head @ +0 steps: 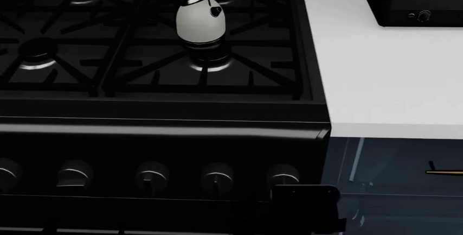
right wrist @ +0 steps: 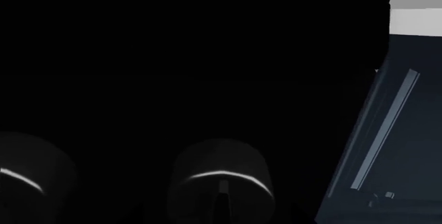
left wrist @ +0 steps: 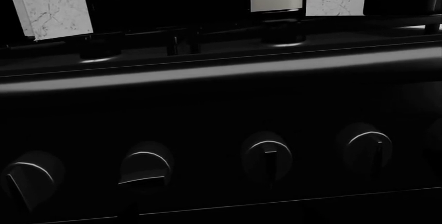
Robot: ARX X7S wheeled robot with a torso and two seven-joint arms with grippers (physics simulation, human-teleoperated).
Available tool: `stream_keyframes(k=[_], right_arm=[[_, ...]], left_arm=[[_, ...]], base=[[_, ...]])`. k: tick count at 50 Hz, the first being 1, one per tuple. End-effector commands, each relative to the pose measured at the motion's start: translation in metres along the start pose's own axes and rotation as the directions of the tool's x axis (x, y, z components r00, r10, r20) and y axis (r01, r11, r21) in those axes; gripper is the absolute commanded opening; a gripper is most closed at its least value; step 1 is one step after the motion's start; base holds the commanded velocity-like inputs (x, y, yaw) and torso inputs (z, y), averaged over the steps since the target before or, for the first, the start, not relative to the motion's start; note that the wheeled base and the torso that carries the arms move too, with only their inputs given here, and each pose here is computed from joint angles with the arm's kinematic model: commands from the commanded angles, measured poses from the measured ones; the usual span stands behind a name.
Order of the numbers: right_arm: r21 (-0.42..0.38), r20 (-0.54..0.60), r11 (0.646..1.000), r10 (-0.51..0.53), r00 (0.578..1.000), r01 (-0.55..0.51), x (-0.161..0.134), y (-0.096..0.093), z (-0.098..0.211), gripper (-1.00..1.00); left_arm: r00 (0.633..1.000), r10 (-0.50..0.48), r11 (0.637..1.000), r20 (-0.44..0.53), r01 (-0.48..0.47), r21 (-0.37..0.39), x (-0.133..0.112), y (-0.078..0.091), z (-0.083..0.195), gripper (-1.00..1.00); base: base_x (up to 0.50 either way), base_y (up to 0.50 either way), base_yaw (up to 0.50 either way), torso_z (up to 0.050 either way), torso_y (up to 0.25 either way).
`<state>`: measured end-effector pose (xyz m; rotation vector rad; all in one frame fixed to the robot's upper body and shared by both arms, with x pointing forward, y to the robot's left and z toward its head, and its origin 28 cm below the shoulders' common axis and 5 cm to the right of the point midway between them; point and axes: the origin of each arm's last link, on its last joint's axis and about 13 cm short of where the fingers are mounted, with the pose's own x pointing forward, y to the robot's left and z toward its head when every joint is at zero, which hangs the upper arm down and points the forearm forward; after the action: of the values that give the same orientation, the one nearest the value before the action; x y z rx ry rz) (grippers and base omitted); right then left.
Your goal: Turn on the front right burner of the stove.
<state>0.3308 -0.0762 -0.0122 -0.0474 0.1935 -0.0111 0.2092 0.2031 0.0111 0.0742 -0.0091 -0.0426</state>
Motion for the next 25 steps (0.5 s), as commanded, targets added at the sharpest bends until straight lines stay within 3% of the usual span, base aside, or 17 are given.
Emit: stream_keyframes(k=[1,3,4,13,17,18,25], right_arm=[[-0.002,-0.021,1.000,-0.019,1.000,0.019,-0.001,-0.003,-0.003,1.00],[0.016,-0.014,1.000,-0.015,1.000,0.015,-0.003,-0.003,-0.005,1.00],[0.021,0.006,1.000,-0.012,1.000,0.012,-0.004,-0.003,-0.006,-1.00],[-0.007,0.058,1.000,0.007,0.998,-0.006,-0.002,0.000,-0.001,-1.00],[-0.105,0.064,0.994,-0.014,0.998,0.021,-0.001,0.002,0.001,-1.00],[-0.179,0.076,0.983,-0.023,0.997,0.037,0.001,0.002,0.003,-1.00],[-0.411,0.109,0.909,-0.030,0.994,0.072,0.005,0.004,0.009,-1.00]], left_arm=[[1.000,-0.001,1.000,0.000,0.001,0.003,0.000,0.000,0.000,1.00],[1.000,0.000,1.000,0.000,0.000,0.002,0.000,0.000,0.000,1.00],[1.000,-0.001,1.000,0.000,0.001,0.002,0.000,0.000,0.000,1.00],[1.000,-0.003,1.000,0.000,0.003,0.004,0.000,-0.001,0.001,1.00],[1.000,-0.004,1.000,-0.001,0.004,0.005,0.000,0.000,0.000,1.00],[1.000,-0.005,1.000,-0.002,0.005,0.005,0.000,0.000,0.000,1.00],[1.000,-0.006,1.000,-0.002,0.006,0.005,0.001,0.000,-0.001,1.00]], base=[[0.00,0.00,0.00,0.000,0.000],[0.00,0.00,0.00,0.000,0.000],[0.00,0.00,0.00,0.000,0.000],[-0.01,0.00,0.00,0.000,0.002],[-0.01,0.00,0.00,0.000,0.003],[0.00,0.00,0.00,0.000,0.010],[-0.01,0.00,0.00,0.002,0.003]])
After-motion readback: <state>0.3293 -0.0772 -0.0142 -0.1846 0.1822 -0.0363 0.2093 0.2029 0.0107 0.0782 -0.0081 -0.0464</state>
